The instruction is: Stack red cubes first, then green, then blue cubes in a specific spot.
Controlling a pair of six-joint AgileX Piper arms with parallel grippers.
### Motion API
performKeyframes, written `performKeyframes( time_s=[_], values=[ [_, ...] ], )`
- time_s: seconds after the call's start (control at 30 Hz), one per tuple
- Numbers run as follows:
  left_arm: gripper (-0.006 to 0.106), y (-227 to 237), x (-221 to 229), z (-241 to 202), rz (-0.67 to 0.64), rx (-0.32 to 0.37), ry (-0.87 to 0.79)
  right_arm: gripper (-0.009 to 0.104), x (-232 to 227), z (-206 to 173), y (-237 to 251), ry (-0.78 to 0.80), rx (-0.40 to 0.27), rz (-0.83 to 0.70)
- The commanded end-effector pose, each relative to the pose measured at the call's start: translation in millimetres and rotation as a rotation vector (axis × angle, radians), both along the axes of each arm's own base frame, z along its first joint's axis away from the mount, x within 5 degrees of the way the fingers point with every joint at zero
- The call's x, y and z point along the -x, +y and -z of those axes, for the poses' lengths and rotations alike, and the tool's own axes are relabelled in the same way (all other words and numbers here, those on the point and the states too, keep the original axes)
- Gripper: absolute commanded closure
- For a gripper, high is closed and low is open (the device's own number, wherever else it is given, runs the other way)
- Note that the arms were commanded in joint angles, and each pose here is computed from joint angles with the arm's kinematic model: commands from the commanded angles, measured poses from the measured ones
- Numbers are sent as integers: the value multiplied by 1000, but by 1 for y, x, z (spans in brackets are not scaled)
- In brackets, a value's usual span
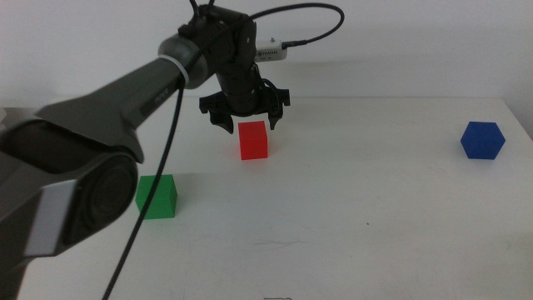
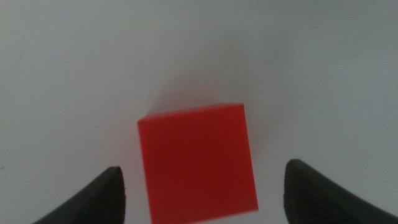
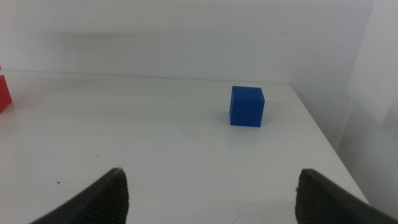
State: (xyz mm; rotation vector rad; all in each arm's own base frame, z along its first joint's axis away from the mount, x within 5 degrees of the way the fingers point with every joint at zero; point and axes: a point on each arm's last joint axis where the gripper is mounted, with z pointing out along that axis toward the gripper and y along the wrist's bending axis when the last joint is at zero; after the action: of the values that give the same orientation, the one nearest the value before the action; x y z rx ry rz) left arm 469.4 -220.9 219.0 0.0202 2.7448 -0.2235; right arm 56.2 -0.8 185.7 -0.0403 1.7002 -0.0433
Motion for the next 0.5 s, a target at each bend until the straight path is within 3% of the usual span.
performKeyframes(
  time_s=[0.0, 0.3, 0.47],
  values=[
    [20, -2, 1, -40, -15, 69, -101, 5, 2, -15, 0, -118, 12, 0],
    [32, -8, -10, -10, -40, 78, -92, 5, 2, -15, 0, -118, 12, 0],
    [56, -8, -12, -7, -38, 77, -95, 5, 2, -15, 0, -118, 12, 0]
  ],
)
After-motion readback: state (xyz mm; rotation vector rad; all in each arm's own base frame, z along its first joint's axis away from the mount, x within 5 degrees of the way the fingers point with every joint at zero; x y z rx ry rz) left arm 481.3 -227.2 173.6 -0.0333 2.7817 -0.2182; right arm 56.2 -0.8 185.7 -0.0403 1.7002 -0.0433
